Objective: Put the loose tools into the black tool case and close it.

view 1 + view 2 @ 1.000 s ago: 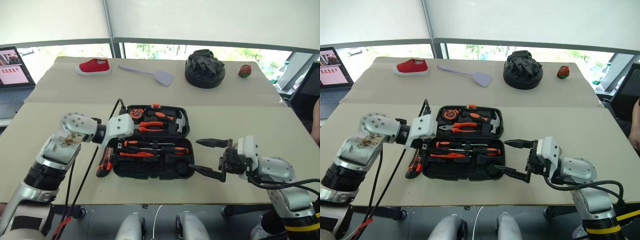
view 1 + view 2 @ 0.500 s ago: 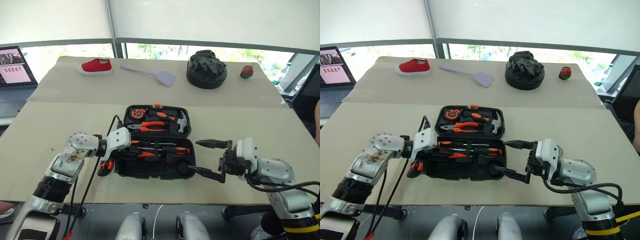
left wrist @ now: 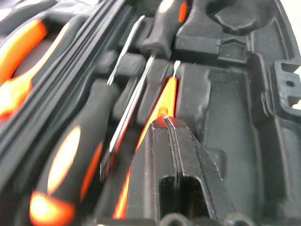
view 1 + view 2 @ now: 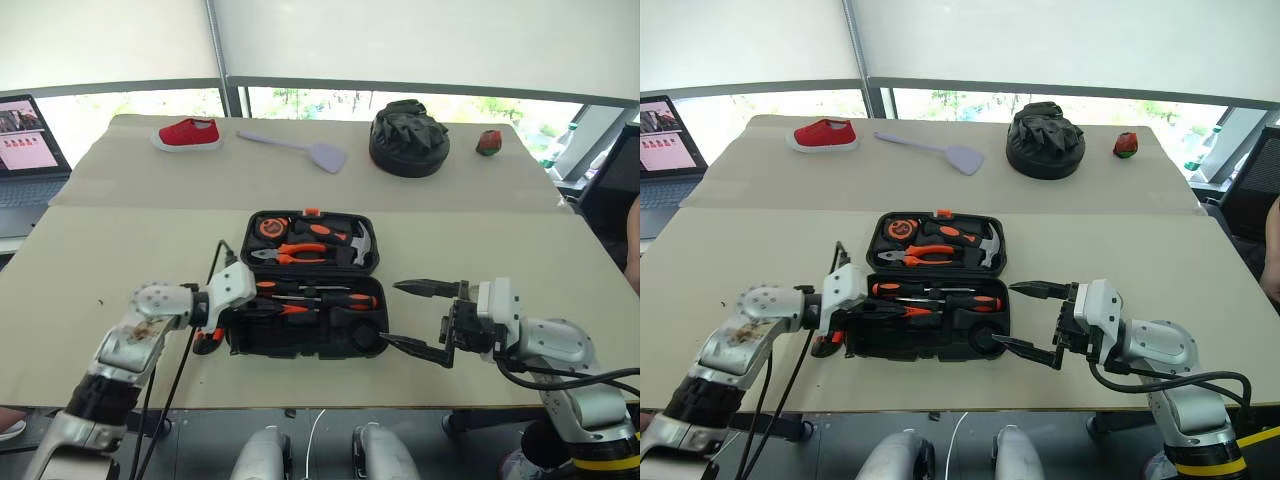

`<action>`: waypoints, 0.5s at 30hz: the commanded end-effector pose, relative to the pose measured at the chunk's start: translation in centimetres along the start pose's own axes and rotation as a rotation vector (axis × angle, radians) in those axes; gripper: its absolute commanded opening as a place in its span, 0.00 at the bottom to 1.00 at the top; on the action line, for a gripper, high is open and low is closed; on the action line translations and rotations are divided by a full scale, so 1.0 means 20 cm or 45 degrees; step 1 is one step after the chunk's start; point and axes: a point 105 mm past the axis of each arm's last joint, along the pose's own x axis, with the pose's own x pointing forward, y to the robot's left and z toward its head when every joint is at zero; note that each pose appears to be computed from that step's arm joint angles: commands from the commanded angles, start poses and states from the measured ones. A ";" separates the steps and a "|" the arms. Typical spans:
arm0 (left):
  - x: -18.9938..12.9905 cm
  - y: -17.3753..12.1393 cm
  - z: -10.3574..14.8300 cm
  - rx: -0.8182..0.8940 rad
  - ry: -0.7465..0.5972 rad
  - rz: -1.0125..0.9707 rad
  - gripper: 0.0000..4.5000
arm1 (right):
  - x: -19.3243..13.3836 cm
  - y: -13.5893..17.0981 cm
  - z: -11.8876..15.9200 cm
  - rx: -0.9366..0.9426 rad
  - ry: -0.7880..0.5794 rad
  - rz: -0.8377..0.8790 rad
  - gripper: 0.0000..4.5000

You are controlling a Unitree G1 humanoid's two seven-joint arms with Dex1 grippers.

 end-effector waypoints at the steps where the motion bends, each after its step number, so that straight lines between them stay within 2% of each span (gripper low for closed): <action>1: -0.31 0.07 0.11 0.055 -0.157 0.286 0.12 | -0.01 -0.03 0.05 -0.108 -0.070 -0.020 1.00; 2: -0.39 0.07 0.07 0.018 -0.135 0.377 0.16 | -0.01 -0.02 0.05 -0.081 -0.080 0.000 1.00; 5: -0.55 0.03 -0.03 -0.060 -0.054 0.518 0.43 | 0.00 0.00 0.05 -0.048 -0.104 0.024 1.00; 7: -0.82 0.02 -0.11 -0.147 -0.063 0.838 0.60 | 0.00 -0.01 0.04 -0.049 -0.121 0.024 1.00; 9: -1.06 -0.01 -0.20 -0.192 -0.004 1.125 0.76 | 0.00 0.01 0.03 0.005 -0.120 0.040 1.00; 12: -1.19 -0.06 -0.27 -0.230 0.088 1.269 0.99 | 0.00 0.02 0.02 0.067 -0.123 0.055 1.00; 15: -1.22 -0.09 -0.31 -0.296 0.141 1.308 0.99 | 0.00 0.02 0.02 0.037 -0.135 0.054 1.00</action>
